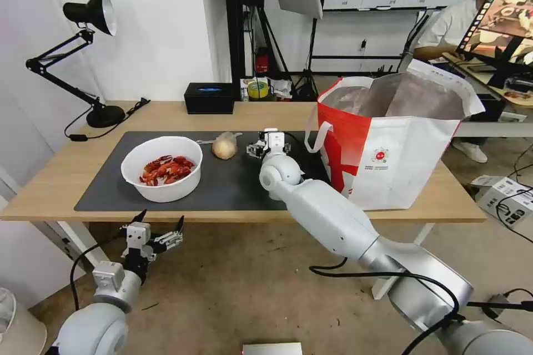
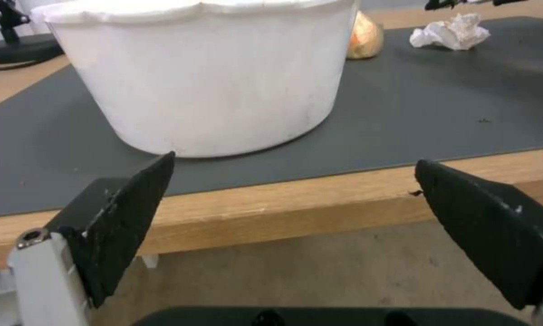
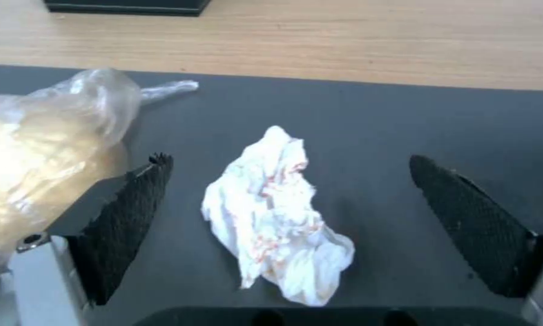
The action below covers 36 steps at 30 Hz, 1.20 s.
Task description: Pick up the trash from the table and place it into the takeout bag.
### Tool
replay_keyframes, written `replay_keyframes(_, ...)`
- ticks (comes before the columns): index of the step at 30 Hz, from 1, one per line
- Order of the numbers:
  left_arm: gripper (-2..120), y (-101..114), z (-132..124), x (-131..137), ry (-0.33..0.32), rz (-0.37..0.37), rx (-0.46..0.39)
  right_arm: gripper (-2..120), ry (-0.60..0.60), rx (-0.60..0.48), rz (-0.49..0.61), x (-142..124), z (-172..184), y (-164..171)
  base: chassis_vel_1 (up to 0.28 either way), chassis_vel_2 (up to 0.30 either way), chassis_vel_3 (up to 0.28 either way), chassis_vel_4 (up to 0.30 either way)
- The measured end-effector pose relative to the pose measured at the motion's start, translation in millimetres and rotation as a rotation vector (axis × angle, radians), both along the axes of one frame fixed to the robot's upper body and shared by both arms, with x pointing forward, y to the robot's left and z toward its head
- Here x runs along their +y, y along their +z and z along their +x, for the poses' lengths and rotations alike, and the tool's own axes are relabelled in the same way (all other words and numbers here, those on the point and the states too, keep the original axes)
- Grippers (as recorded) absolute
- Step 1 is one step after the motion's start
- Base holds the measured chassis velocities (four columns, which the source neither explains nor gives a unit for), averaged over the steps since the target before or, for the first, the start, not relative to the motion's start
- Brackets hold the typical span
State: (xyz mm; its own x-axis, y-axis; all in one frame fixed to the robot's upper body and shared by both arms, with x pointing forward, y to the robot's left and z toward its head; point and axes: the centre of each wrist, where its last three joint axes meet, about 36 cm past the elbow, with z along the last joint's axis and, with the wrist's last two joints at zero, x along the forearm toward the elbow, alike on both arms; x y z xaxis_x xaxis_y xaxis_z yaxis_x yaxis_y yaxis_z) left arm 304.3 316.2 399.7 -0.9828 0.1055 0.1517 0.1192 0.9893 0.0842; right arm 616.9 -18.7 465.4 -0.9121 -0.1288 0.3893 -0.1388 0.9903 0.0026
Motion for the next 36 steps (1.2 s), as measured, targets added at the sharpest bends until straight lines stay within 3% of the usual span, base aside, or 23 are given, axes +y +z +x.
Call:
replay_keyframes(18,100,5.1,-5.7,0.1,0.008,-0.002,-0.009,100,0.035,-0.002,-0.039,-8.4,-5.1,-23.3,0.0,0.0,0.0,0.0)
replay_keyframes(36,100,3.5,-6.4,0.5,-0.003,0.006,-0.005,99,0.066,-0.01,-0.032,-10.5,0.7,-25.2,0.0,0.0,0.0,0.0)
